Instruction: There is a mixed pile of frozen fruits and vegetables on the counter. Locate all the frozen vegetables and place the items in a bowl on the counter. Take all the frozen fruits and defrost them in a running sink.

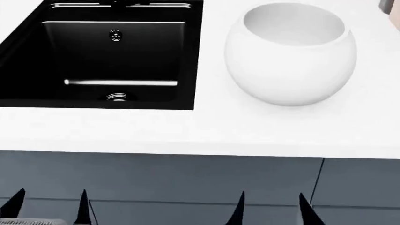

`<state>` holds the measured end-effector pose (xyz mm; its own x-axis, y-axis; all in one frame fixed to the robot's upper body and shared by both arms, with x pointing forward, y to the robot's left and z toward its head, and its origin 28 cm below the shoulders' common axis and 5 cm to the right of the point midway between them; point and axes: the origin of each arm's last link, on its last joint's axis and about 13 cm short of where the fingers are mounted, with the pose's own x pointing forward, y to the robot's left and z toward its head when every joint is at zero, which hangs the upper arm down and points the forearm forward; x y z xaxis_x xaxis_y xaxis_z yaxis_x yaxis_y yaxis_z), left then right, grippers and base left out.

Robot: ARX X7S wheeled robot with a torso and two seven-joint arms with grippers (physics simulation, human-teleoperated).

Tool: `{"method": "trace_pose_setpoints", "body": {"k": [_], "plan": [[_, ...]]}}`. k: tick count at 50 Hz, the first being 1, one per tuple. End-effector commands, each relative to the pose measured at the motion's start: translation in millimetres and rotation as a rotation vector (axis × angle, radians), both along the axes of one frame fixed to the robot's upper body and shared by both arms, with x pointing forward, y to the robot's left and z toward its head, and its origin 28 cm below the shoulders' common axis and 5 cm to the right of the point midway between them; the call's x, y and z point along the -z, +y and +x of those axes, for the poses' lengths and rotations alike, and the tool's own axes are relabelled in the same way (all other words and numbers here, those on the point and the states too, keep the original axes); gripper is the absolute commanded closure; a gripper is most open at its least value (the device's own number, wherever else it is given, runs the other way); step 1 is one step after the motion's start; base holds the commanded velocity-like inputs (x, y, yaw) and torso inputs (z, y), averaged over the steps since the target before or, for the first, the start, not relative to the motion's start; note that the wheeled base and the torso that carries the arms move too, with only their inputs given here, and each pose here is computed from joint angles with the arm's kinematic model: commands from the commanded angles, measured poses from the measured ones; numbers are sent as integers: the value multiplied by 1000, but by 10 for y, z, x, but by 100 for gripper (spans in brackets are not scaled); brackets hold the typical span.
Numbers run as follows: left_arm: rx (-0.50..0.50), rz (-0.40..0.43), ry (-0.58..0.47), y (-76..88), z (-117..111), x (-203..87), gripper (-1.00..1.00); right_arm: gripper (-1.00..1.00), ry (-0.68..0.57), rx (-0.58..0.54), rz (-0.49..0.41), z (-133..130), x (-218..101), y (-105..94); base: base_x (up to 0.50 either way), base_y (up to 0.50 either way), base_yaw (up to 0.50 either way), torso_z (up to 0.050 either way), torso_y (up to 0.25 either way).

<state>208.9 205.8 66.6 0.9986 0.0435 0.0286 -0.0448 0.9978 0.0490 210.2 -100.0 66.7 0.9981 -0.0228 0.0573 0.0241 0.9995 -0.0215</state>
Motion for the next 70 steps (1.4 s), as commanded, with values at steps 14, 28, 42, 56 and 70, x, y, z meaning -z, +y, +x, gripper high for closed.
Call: {"method": "trace_pose_setpoints", "body": {"k": [14,28,42,56,70], "plan": [[14,-28,-81,28,-177,-673,-100,-100,-48,26,-36,-196,-730,-96,0,0,0,29,0],[14,-35,-75,58,-234,-668,-100,-100,-64,33,-68,-230,-777,-108,0,0,0,50,0],[9,-67,-33,83,-253,-661,-100,-100,-81,76,-88,-232,-862,-180,0,-200,0,28,0],[-4,-65,-15,80,-183,-653,-100,-100,-59,89,-118,-231,-859,-201,0,-500,0,0,0],[-35,-54,-15,182,-193,-663,-100,-100,-92,81,-163,-240,-880,-233,345,-319,0,0,0]]}}
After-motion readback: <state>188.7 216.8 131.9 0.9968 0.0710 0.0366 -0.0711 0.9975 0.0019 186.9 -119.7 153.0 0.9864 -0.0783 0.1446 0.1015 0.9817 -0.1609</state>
